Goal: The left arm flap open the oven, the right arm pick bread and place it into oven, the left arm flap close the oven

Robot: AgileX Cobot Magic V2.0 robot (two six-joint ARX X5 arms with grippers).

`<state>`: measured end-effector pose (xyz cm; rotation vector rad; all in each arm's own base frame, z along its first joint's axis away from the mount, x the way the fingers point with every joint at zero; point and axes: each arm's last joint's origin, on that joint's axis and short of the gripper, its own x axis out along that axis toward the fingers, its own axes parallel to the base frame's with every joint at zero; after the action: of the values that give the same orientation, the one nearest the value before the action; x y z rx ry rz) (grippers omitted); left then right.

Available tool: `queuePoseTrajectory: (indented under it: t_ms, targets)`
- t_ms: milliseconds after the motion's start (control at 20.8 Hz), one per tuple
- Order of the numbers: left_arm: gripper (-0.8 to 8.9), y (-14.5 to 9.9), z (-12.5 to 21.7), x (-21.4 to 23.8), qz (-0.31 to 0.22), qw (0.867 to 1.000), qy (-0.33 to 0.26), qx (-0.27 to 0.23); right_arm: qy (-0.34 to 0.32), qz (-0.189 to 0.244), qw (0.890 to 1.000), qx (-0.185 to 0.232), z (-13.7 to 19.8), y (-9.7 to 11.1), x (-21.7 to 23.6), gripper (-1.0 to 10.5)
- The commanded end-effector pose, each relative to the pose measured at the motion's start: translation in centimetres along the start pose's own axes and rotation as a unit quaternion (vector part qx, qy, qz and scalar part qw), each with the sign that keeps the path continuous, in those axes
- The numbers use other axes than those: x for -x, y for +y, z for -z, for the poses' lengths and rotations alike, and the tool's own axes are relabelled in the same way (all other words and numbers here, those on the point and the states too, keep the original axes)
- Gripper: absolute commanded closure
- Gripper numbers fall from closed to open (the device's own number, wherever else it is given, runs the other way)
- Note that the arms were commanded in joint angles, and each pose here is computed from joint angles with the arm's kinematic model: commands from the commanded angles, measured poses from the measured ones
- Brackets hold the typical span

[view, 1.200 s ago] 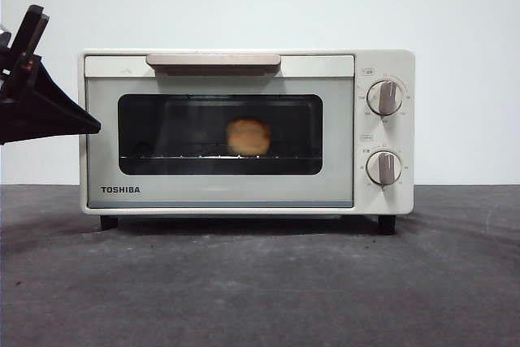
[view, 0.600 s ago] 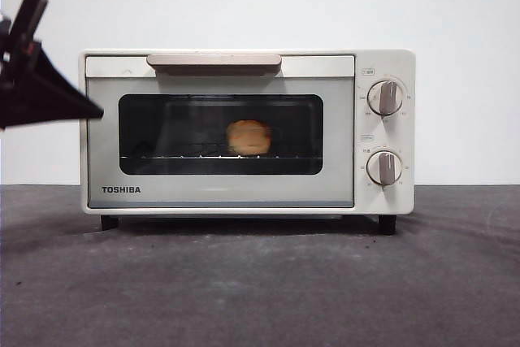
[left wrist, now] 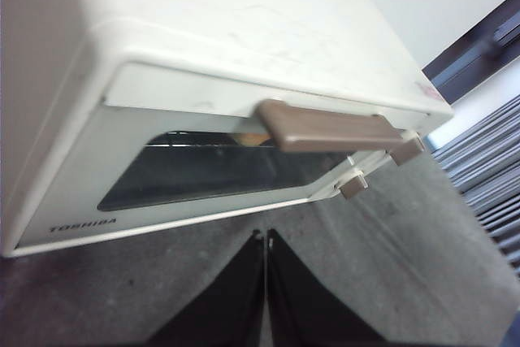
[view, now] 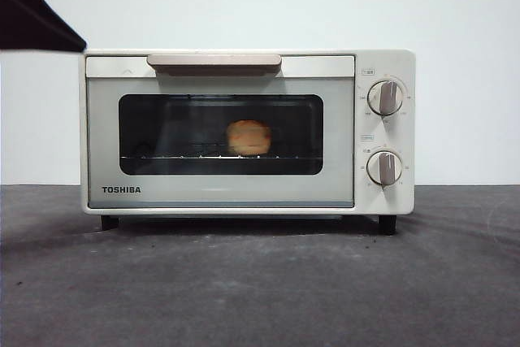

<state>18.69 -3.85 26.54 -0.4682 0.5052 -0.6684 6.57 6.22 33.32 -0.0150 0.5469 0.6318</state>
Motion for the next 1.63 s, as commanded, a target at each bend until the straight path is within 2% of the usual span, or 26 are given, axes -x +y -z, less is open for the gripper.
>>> queuePoseTrajectory:
  t_ms: [48, 384, 528, 913, 1249, 1345, 1489, 1633]
  targets:
    - [8.01, -2.2, -1.0, 1.6, -0.011, 0.998, -0.016, -0.059, -0.016, -0.002, 1.0, -0.002, -0.5, 0.1, 0.0, 5.2]
    - [8.02, -6.3, -2.3, 5.6, -0.078, 0.988, -0.013, -0.133, -0.03, -0.005, 1.0, -0.003, -1.0, 0.3, -0.3, 5.2]
    - [8.02, -7.4, -2.6, 6.9, -0.084, 0.986, 0.0, -0.147, -0.021, -0.003, 1.0, -0.002, -1.1, 0.3, -0.8, 5.2]
    - [8.02, -7.9, -1.7, 8.1, -0.094, 0.983, 0.042, -0.15, 0.005, 0.0, 1.0, 0.0, -1.2, 0.5, -2.1, 5.2]
    - [8.02, -8.0, -1.6, 8.5, -0.093, 0.983, 0.039, -0.151, 0.023, 0.004, 1.0, 0.001, -1.3, 0.6, -3.0, 5.2]
    - [8.02, -8.0, -1.6, 8.5, -0.093, 0.983, 0.04, -0.151, 0.026, 0.005, 1.0, 0.002, -1.3, 0.6, -3.2, 6.3]
    - [8.02, -8.0, -1.6, 8.5, -0.093, 0.983, 0.04, -0.151, 0.029, 0.005, 1.0, 0.002, -1.4, 0.6, -3.3, 9.5]
    - [8.02, -8.0, -1.6, 8.5, -0.093, 0.983, 0.04, -0.151, 0.029, 0.005, 1.0, 0.002, -1.4, 0.6, -3.3, 9.4]
